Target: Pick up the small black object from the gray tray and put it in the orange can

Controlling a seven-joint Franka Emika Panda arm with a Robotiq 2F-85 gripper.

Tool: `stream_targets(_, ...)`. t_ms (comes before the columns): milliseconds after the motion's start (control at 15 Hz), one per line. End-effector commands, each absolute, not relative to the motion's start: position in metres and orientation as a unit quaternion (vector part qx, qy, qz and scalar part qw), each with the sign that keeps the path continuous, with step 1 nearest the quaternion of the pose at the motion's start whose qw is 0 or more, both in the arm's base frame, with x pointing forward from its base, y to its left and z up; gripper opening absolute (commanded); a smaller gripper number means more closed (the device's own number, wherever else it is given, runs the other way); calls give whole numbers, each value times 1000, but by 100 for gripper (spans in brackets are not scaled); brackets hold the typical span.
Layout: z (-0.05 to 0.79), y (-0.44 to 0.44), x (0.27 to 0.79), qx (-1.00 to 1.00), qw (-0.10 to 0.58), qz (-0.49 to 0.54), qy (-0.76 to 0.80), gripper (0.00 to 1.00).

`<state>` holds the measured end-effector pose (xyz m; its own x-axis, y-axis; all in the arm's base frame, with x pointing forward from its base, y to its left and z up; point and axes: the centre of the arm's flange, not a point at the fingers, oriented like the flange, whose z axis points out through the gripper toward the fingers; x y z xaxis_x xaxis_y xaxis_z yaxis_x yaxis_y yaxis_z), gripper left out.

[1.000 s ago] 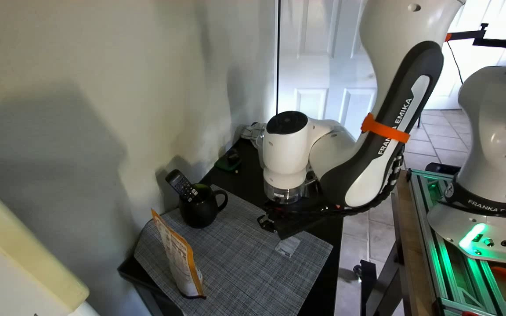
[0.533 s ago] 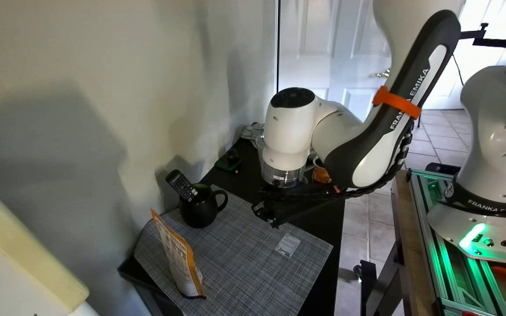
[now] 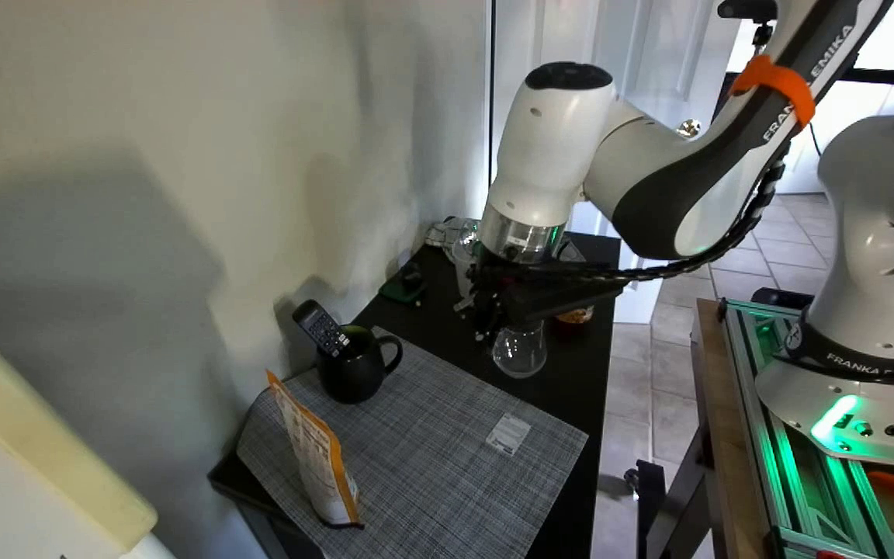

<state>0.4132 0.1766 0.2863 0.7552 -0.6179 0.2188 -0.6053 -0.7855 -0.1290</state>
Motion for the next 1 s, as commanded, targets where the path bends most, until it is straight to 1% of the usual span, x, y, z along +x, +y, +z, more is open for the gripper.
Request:
stream_targets(0,322,147,386,-923,2,-141,357,3)
stream_targets(467,352,58,376,-869,-22,-146,471,3)
stream_targets(933,334,-27,375,-798,6,-107,593,3)
